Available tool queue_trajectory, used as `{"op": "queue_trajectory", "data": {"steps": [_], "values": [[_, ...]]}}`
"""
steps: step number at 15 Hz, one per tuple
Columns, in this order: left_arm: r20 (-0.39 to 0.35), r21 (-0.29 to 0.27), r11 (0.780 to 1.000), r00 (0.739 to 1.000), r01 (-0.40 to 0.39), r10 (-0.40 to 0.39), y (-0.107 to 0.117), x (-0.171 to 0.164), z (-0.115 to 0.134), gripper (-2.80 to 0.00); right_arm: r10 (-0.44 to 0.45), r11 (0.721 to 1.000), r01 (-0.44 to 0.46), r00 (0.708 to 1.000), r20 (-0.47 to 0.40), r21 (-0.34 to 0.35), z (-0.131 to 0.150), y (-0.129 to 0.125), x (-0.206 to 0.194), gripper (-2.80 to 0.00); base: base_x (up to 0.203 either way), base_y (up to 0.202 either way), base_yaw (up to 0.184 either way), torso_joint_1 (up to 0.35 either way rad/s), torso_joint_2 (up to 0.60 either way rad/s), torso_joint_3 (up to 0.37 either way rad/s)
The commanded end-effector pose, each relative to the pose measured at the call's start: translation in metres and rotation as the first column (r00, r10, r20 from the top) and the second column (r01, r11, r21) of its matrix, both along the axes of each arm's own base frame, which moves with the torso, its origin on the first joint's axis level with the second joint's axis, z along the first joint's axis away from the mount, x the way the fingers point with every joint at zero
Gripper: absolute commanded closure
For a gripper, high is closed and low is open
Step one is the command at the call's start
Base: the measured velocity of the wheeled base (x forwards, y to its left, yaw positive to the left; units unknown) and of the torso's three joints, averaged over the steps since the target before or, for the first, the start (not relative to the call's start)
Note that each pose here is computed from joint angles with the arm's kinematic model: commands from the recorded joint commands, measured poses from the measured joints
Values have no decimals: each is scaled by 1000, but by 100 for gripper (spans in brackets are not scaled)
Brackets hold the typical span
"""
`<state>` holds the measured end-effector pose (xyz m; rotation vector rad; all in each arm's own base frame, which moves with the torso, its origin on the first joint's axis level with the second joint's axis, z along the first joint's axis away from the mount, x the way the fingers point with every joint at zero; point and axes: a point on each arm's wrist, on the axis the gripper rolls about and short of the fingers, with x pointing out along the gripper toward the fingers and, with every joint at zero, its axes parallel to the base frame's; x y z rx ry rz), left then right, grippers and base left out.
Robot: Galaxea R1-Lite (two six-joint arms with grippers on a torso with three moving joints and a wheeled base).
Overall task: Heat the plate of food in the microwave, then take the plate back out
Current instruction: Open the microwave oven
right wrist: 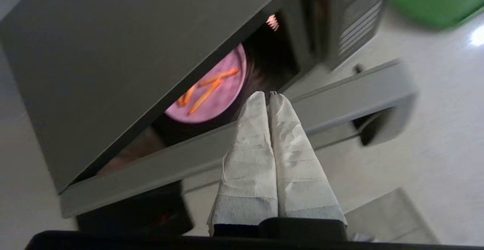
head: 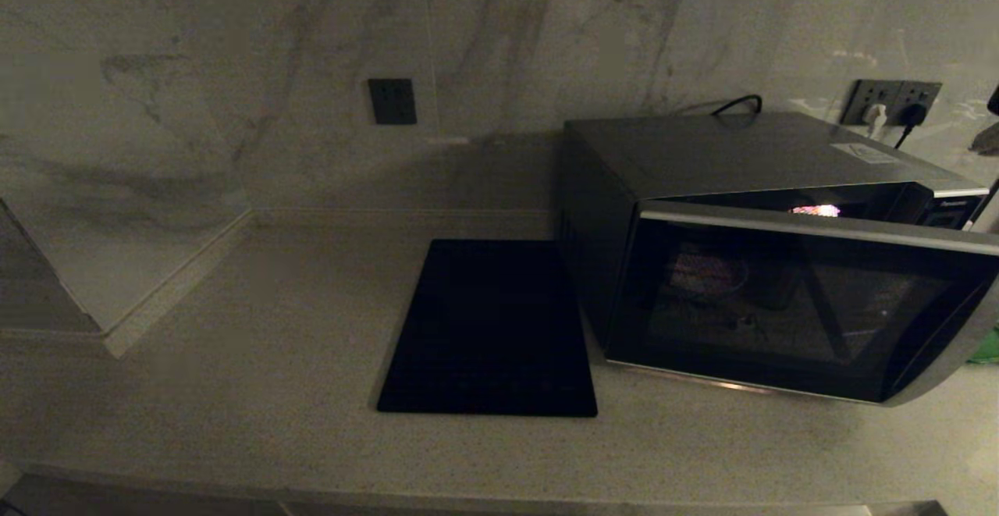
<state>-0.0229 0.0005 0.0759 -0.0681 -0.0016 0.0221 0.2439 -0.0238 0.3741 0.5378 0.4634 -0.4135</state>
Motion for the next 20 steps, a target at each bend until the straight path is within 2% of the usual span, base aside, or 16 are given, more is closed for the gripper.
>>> {"op": "queue_trajectory", "data": {"steps": [1,6,10,20], "values": [[1,-1,1000,1000,-1,1,0,0,0,0,-22,1000,22,999,-48,9,-12,-7,18,0,0,0,0,0,0,0],[1,-1,1000,1000,-1,1,0,0,0,0,-131,991,132,988,-82,6,-32,-43,46,0,0,0,0,0,0,0],[1,-1,1000,1000,-1,1,0,0,0,0,-171,985,173,979,-114,6,-48,-63,64,0,0,0,0,0,0,0],[1,-1,1000,1000,-1,1,0,0,0,0,-172,984,178,968,-182,13,-68,-67,74,0,0,0,0,0,0,0]]}}
